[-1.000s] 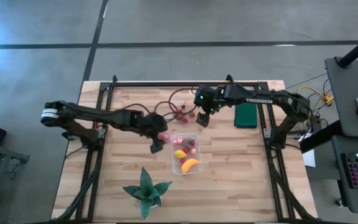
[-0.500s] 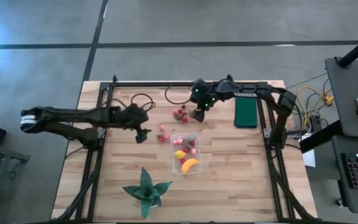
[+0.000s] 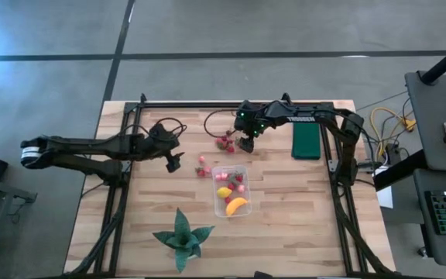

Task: Pick and placing Produce into tupperware
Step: Put the strawberry into the transparent bin

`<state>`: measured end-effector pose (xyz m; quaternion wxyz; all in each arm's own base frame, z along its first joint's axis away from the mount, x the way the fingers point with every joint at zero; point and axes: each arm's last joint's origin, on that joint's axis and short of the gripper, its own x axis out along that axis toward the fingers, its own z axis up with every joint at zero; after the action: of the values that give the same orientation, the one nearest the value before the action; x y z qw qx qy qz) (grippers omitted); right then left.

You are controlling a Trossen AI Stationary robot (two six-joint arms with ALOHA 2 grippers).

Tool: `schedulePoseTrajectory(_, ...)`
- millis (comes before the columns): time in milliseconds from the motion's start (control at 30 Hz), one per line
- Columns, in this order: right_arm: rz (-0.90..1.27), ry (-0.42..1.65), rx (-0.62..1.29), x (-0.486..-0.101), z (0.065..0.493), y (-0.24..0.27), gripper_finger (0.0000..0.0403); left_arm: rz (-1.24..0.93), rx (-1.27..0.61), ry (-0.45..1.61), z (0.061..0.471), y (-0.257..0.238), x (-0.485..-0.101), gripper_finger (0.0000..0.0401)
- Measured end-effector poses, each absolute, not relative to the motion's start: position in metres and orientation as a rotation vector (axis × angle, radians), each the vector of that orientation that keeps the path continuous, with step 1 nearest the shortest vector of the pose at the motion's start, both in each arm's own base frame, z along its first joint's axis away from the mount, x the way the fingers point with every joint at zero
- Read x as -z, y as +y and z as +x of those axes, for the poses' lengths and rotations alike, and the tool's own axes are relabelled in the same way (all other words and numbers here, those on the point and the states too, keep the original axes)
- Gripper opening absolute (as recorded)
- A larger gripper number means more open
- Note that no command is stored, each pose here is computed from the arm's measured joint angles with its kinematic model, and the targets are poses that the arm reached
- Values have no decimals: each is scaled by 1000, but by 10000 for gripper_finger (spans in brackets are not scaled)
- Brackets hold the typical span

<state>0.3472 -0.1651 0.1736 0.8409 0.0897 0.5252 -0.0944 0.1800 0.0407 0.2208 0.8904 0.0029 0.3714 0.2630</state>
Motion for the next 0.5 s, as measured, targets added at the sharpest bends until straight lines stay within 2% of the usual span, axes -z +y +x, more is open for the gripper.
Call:
schedulePoseTrajectory(233, 116, 1159, 122, -157, 352, -161, 267, -53, -610, 767, 181, 46, -215, 295)
schedulePoseTrajectory(500, 94, 1145, 120, -147, 358, -162, 263, -57, -635, 750, 186, 51, -213, 295)
